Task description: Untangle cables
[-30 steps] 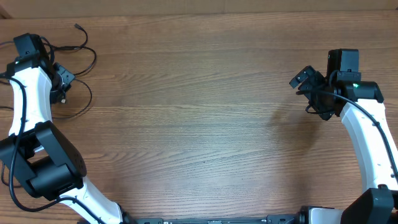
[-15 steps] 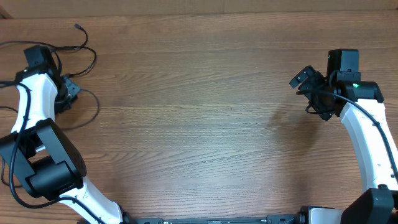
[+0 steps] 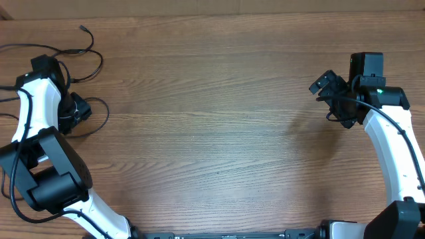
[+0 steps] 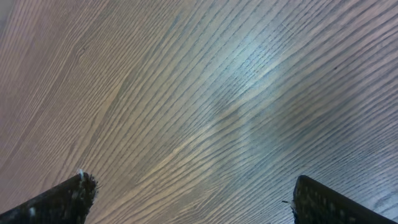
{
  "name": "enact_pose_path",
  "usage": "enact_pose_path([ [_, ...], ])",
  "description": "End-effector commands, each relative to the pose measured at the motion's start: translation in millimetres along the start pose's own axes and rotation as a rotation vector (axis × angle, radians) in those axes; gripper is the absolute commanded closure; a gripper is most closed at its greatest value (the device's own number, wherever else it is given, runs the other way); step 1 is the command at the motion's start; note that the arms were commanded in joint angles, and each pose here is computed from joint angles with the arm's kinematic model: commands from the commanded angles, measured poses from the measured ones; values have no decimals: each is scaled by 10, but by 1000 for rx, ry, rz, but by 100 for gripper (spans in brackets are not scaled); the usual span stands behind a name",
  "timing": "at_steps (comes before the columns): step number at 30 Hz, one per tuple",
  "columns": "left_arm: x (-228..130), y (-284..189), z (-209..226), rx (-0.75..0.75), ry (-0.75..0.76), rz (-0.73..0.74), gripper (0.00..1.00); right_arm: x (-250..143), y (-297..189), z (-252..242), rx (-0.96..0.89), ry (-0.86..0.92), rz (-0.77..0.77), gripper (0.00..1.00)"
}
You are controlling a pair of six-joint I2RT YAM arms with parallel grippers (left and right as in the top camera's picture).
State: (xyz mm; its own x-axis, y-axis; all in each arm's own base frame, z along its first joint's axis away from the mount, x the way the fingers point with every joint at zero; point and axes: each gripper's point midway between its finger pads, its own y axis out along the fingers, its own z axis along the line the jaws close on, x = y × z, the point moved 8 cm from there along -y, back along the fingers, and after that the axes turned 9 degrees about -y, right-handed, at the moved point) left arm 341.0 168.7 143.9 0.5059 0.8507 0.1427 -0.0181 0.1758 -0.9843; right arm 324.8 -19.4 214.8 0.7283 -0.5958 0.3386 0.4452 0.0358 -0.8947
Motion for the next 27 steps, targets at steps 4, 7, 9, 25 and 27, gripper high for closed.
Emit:
enact_pose_path([
  [4,-105,-625,-231,-321,167,74,39,29,-50,-12,1,3,-24,0],
  [7,-275,-883,-309,-444,234,98,35,29,-50,-12,1,3,-24,0],
  [9,-422,-1081,-347,-497,298,91,18,29,-50,-12,1,3,-24,0],
  [25,-2142,-2344,-360,-657,847,-43,0,29,-50,-12,1,3,-23,0],
  [27,-2173,-2454,-232,-687,848,-74,1,29,-50,-12,1,3,-24,0],
])
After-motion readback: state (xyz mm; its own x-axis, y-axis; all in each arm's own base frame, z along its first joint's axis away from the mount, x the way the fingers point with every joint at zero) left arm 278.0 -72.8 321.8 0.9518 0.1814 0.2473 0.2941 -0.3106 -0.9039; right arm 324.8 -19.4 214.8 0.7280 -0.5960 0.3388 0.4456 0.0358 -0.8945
